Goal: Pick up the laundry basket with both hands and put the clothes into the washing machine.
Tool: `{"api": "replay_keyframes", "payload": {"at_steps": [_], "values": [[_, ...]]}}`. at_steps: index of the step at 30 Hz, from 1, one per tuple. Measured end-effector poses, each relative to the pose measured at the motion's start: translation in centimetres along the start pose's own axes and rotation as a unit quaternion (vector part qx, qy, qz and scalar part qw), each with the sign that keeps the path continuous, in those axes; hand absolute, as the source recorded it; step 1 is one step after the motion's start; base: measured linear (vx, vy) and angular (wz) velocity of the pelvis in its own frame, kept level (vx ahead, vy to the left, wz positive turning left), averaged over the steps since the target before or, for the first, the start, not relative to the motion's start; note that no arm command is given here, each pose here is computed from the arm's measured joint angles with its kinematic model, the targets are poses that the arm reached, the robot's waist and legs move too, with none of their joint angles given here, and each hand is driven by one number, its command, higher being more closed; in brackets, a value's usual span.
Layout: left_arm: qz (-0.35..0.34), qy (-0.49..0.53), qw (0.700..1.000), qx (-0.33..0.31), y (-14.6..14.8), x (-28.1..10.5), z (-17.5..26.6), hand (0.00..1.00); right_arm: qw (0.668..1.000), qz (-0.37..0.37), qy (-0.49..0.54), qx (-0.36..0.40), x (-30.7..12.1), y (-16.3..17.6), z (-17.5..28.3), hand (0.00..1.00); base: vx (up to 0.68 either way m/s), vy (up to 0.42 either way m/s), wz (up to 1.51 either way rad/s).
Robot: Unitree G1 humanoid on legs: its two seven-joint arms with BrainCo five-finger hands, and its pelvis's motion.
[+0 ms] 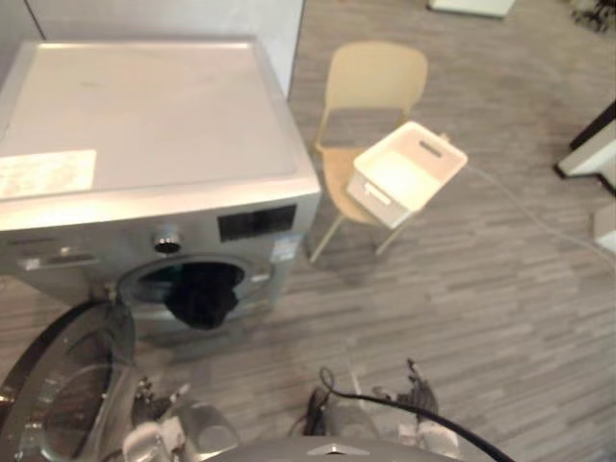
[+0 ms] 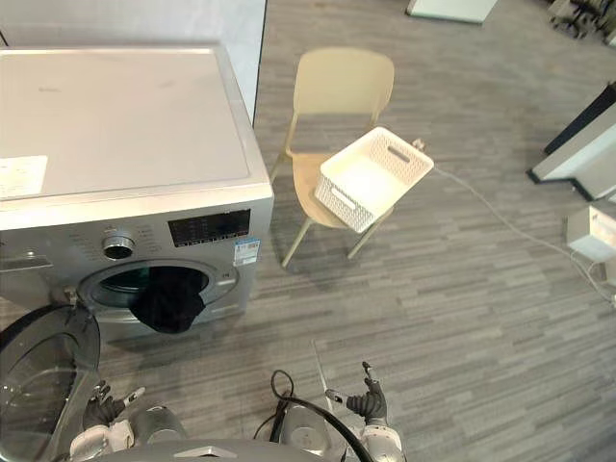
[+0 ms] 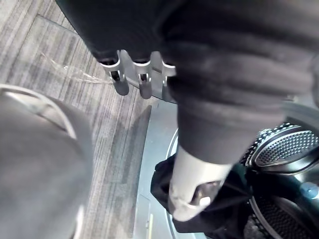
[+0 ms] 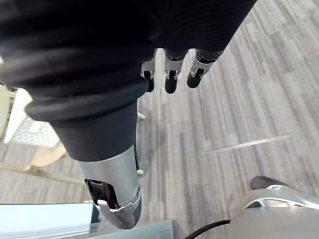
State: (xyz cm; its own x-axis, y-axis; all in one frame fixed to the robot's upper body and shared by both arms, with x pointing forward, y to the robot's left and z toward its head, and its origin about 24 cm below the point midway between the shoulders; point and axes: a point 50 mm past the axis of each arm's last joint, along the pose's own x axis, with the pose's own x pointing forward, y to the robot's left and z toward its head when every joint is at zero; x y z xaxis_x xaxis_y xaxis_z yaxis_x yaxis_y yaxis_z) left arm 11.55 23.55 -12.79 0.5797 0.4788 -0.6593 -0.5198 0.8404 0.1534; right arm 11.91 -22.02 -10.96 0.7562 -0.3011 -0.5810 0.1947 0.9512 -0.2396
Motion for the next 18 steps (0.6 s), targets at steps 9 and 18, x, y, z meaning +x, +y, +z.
{"api": "replay_keyframes", "payload": {"at_steps": [9, 18], "values": [[-0.021, -0.131, 0.991, 0.033, -5.5, 3.6, 11.4, 0.00, 0.986, 0.056, -0.154, -0.003, 2.3, 4.2, 8.9, 0.00, -0.13, -0.010, -0.29], [0.015, -0.197, 0.980, 0.034, -6.8, 4.4, 19.2, 0.00, 0.977, 0.086, -0.194, 0.019, 1.2, 5.7, 10.4, 0.00, -0.06, 0.019, -0.17]]}}
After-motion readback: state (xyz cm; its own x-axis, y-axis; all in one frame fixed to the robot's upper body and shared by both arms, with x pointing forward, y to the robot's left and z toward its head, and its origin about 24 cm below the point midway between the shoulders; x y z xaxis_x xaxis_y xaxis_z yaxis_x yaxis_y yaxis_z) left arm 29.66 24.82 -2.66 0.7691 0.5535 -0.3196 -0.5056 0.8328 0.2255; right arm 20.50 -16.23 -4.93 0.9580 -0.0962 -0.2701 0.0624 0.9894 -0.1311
